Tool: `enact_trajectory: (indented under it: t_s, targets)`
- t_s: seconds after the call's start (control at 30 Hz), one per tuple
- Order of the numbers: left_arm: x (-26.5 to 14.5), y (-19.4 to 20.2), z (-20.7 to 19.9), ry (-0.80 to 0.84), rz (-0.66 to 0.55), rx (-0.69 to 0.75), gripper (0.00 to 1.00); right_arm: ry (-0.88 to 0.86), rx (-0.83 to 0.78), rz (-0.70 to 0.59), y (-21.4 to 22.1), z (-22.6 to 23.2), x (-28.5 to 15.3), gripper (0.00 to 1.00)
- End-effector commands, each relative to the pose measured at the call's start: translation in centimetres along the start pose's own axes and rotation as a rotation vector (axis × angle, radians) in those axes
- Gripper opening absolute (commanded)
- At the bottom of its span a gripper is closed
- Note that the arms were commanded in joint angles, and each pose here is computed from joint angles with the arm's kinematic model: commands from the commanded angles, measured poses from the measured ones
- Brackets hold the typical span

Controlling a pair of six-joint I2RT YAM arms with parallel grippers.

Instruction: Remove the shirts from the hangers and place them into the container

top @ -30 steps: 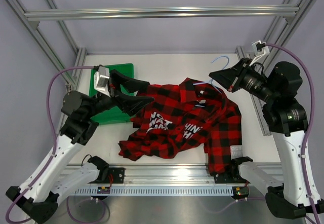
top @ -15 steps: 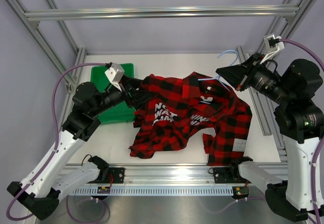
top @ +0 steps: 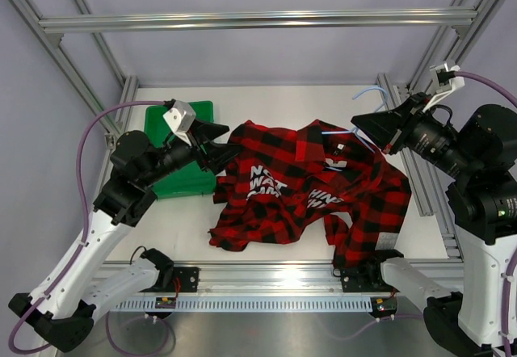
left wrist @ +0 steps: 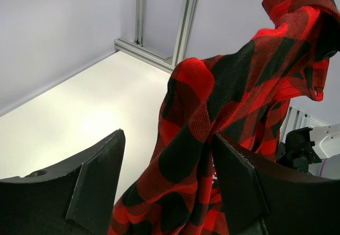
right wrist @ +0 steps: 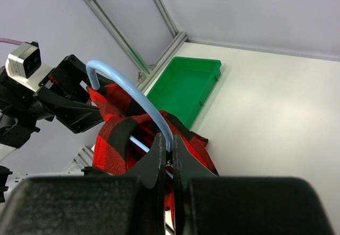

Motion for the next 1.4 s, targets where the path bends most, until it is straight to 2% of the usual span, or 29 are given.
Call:
enact_trajectory:
  t_s: [0.0,0.37,0.53,0.6,0.73,0.77,0.83,1.03,1.17,1.37]
  targets:
    - [-0.4,-1.9,0.0,-0.019,-0.059,0.05,0.7,-0.025,-0.034,-0.043,-0.6,1.0,-0.7,0.0]
    - [-1.0,-2.9,-0.1,-0.025,-0.092,0.069,0.68,-0.029,-0.033,-0.046,-0.4,1.2,-1.2,0.0]
    - [-0.9,-3.1,0.0,-0.02,-0.089,0.07,0.53,-0.036,-0.022,-0.044,-0.2,1.0,-1.0,0.0]
    - [-0.8,-3.2,0.0,-0.02,-0.093,0.069,0.5,-0.05,-0.018,-0.04,-0.2,1.1,-0.9,0.0]
    - [-0.2,-3.3,0.0,0.012,-0.1,0.054,0.35,-0.056,-0.01,-0.03,-0.1,1.1,-0.8,0.0]
    - [-0.1,-3.4,0.0,0.013,-0.107,0.053,0.2,-0.057,-0.011,-0.031,-0.1,1.1,-0.9,0.0]
    - [0.1,-3.1,0.0,0.015,-0.104,0.043,0.0,-0.045,-0.011,-0.038,-0.2,1.1,-0.9,0.0]
    - [-1.8,-3.4,-0.4,-0.06,-0.156,0.021,0.0,0.057,-0.009,-0.096,-0.4,0.2,-1.2,0.0]
    - [-4.3,-3.5,0.1,-0.262,-0.19,-0.001,0.0,0.221,-0.023,-0.208,-0.8,-1.3,-1.8,0.0]
    - [-7.0,-3.9,1.0,-0.499,-0.211,-0.016,0.0,0.375,-0.03,-0.256,0.2,-3.5,-2.5,0.0]
Point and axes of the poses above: each gripper's point midway between its finger pads, its own x axis out along the fingers, its own z axis along the line the jaws close on, y = z × x, the point moved 9 cm from there along -x, back along the fingers, and after that the axes turned 13 degrees about x, right-handed, at the moved point
